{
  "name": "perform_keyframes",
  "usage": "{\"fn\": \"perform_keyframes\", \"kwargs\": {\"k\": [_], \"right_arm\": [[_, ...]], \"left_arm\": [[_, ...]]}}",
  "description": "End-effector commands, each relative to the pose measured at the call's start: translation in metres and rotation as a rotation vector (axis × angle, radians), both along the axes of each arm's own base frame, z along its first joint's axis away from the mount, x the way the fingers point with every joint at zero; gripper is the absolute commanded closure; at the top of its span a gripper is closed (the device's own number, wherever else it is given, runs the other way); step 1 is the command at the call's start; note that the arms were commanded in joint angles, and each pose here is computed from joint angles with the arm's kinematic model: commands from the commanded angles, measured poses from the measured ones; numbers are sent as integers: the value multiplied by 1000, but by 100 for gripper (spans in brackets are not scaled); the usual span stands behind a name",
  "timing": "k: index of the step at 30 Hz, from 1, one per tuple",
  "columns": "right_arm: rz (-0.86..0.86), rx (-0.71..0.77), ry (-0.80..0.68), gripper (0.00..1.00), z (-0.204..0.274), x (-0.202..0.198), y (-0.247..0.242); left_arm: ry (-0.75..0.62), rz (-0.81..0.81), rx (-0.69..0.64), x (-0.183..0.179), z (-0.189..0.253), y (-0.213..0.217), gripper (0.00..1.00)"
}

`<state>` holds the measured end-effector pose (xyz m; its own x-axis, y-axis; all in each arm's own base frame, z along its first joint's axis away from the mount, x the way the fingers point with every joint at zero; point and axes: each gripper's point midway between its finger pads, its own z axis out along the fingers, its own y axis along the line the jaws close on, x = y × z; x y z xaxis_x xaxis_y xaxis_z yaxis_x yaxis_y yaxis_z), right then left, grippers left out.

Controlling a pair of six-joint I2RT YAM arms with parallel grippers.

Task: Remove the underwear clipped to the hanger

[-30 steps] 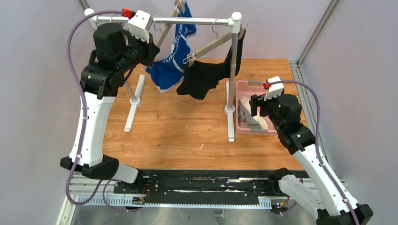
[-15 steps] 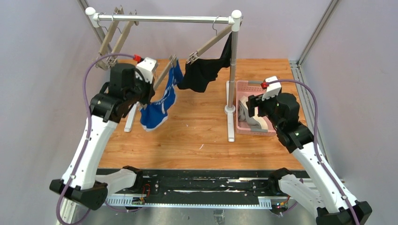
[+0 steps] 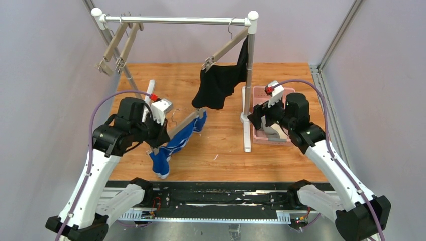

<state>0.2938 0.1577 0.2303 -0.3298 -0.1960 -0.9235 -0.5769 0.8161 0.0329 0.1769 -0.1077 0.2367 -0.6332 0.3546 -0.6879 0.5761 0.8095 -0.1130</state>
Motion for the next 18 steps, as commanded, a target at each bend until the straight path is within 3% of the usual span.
{"fn": "perform_keyframes", "kwargs": {"k": [1,5,11,18], "right_arm": [[223,124,-105,15,57,-17,38],[417,193,-155,15,86,-43,59],[651,282,-249,15,125,-82,76],[849,383,-232,15,144,-106,91]], "left_arm": [[-82,-237,-196,-23,51,-39,100],[-55,-413,-319,-44,63,-62,100],[-32,-485,-331,-48,55,-69,100],[-57,-616,-389,-54,69,-81,100]]}}
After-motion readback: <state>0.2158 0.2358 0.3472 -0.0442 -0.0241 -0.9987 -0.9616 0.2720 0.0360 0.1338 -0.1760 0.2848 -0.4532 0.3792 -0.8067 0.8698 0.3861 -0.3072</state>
